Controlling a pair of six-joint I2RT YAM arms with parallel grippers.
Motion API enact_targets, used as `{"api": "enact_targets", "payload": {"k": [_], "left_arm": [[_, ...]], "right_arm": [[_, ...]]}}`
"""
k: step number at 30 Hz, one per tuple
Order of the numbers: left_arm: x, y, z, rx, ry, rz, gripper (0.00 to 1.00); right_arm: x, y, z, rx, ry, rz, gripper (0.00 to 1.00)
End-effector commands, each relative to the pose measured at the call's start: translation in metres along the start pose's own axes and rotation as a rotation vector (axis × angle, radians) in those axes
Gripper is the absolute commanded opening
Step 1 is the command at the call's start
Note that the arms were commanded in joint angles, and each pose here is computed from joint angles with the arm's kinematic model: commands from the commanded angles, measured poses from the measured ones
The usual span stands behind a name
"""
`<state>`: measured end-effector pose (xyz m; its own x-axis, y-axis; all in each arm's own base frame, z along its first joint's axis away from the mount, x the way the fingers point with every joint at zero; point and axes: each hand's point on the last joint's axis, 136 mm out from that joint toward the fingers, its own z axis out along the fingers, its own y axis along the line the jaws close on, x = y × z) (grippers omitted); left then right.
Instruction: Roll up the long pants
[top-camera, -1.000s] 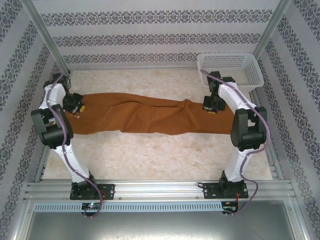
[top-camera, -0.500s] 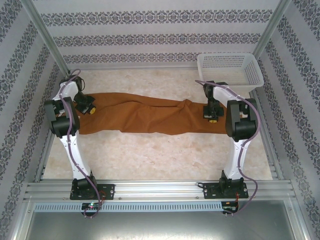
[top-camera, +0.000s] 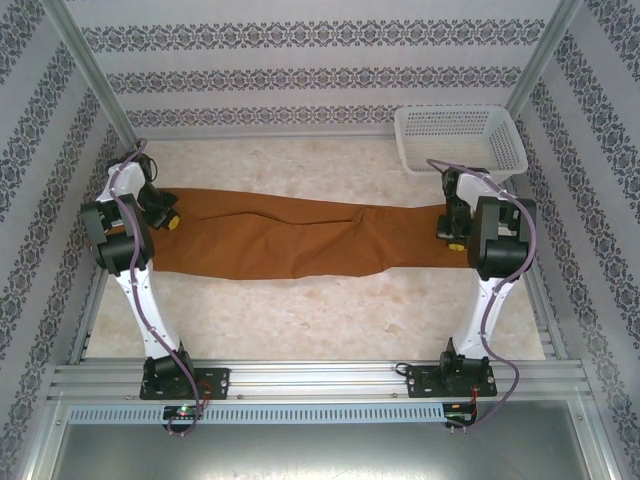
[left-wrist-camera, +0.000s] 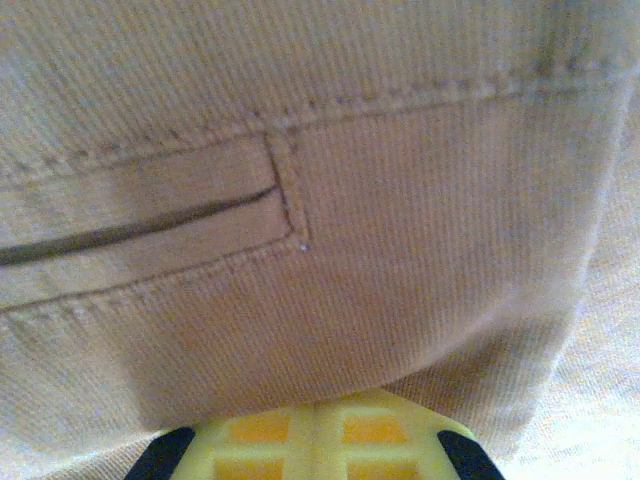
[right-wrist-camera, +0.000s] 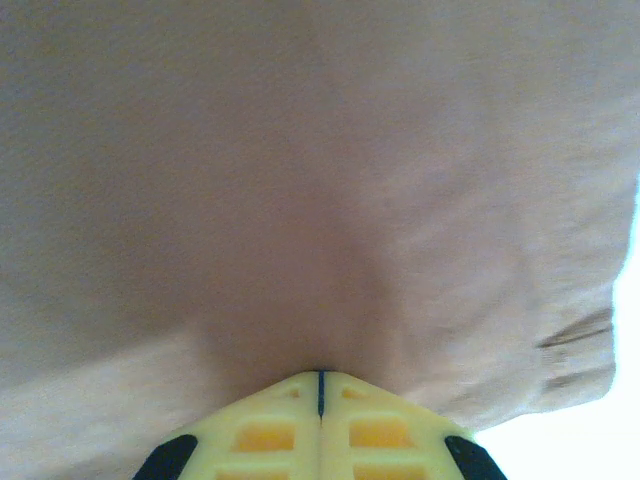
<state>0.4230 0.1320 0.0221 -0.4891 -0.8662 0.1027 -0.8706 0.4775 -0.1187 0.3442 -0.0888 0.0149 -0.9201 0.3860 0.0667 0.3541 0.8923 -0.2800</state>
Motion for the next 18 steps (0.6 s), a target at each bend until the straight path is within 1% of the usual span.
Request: {"api": "enact_targets", "payload": {"k": [1,4,7,9,13,15,18], "left_arm": [[-0.019,0.048,0.021,-0.160,-0.030,-0.070,0.00],[-0.018,0.043,0.021,-0.136,-0.023,-0.073,0.00],[-0.018,0.037,0.016,-0.107,-0.024,-0.072,0.00],[-0.019,0.034,0.011,-0.086,-0.032,-0.073,0.00],[-0.020,0.026,0.003,-0.046,-0.040,-0.077,0.00],[-0.020,0.022,-0.001,-0.029,-0.043,-0.079,0.00],[-0.022,0.017,-0.002,-0.008,-0.046,-0.081,0.00]], "right_arm": [[0.013,-0.025,0.009,0.060,0.034,0.011,0.00],[0.018,-0.027,0.005,0.043,0.012,0.030,0.00],[0.018,-0.009,-0.024,-0.048,-0.082,0.044,0.00],[0.014,0.011,-0.050,-0.099,-0.160,0.022,0.00],[0.007,0.060,-0.085,-0.169,-0.251,-0.064,0.00],[0.003,0.085,-0.089,-0.195,-0.260,-0.109,0.00],[0.000,0.112,-0.074,-0.193,-0.195,-0.171,0.00]]}}
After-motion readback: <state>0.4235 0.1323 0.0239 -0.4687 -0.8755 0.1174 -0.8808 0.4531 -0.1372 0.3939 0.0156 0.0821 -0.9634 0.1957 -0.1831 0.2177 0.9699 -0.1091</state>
